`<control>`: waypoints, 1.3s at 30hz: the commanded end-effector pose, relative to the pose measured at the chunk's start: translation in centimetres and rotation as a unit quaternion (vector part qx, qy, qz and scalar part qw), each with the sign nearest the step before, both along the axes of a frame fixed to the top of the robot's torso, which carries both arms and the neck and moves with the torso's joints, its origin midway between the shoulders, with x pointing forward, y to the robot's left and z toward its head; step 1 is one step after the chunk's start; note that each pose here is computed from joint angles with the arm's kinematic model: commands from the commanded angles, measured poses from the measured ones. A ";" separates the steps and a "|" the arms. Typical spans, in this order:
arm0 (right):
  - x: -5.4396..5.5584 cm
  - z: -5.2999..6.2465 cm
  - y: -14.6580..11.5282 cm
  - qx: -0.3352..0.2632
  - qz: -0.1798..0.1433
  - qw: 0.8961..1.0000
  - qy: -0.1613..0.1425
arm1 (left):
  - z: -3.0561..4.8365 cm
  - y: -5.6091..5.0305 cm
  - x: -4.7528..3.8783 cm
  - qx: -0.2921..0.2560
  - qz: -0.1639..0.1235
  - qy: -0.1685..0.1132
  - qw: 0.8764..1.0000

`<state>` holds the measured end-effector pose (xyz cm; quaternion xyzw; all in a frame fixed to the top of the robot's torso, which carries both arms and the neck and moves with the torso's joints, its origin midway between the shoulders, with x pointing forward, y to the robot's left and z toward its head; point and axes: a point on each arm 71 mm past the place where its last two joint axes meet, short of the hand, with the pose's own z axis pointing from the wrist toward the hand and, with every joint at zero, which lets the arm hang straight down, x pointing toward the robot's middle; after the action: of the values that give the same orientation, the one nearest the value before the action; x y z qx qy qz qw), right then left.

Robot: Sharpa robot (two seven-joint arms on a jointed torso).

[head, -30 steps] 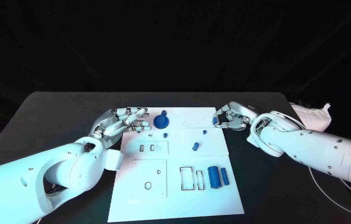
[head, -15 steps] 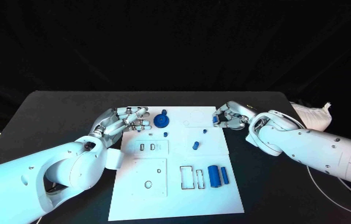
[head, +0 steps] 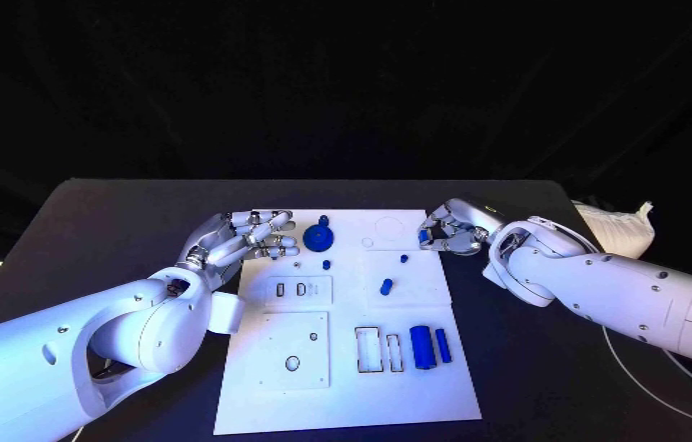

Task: Assemble the parts on the task board

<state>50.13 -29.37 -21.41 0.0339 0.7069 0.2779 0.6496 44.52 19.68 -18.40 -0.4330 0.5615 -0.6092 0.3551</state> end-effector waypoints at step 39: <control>-5.1 0.9 18.9 -0.023 0.080 0.996 -0.013 | -0.63 1.7 1.33 -0.017 0.039 0.011 0.999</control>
<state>45.02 -10.59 -20.29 -0.0258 0.6987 0.3400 0.6289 45.81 21.32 -19.14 -0.4585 0.5502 -0.5932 0.3677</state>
